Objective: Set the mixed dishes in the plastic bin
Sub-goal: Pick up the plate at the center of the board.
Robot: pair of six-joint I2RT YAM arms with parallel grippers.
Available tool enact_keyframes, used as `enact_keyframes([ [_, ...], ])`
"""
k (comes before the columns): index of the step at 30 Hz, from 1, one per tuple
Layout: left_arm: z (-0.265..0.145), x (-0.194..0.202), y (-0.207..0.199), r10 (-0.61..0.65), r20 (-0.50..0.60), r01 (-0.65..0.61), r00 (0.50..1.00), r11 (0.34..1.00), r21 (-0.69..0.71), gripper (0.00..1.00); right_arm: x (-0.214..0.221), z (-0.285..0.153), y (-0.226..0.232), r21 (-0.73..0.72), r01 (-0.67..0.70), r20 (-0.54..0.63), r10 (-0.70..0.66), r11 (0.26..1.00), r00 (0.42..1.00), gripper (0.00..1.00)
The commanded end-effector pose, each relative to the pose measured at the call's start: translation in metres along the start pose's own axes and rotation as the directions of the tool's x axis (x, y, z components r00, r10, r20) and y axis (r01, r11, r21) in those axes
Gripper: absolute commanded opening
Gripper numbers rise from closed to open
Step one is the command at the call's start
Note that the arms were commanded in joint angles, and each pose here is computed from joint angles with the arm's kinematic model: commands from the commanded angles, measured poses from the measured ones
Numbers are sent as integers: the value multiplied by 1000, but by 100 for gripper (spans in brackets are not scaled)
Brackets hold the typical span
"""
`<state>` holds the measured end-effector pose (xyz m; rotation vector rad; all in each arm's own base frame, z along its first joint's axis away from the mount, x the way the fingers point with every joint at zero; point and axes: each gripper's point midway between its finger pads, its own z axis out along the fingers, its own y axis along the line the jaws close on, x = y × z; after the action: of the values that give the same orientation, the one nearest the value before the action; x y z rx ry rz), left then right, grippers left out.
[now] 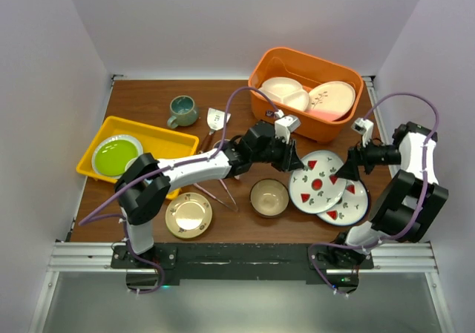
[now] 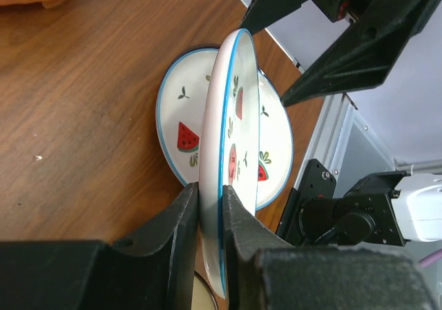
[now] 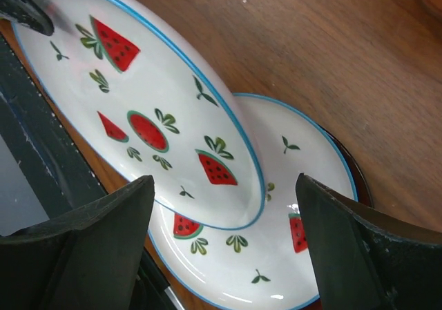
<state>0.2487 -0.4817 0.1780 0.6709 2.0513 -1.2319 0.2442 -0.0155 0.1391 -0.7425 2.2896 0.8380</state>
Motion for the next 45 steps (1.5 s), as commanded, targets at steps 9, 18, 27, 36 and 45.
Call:
enact_keyframes([
  [9, -34, -79, -53, 126, 223, -166, 967, 971, 170, 0, -43, 19, 8, -60, 199, 46, -196, 978, 979, 87],
  [18, -47, -92, -63, 172, 270, -226, 947, 957, 183, 0, -45, 36, 36, -238, 271, 67, -262, 933, 963, 75],
  [27, -51, -105, -62, 181, 289, -239, 940, 954, 179, 0, -45, 44, 55, -280, 312, 66, -306, 908, 950, 43],
  [36, -53, -112, -60, 188, 291, -244, 938, 954, 172, 0, -53, 38, 65, -258, 341, 74, -334, 904, 940, 8],
  [45, -56, -122, -56, 194, 295, -252, 936, 952, 173, 0, -71, 20, 74, -190, 351, 75, -343, 917, 936, 0],
])
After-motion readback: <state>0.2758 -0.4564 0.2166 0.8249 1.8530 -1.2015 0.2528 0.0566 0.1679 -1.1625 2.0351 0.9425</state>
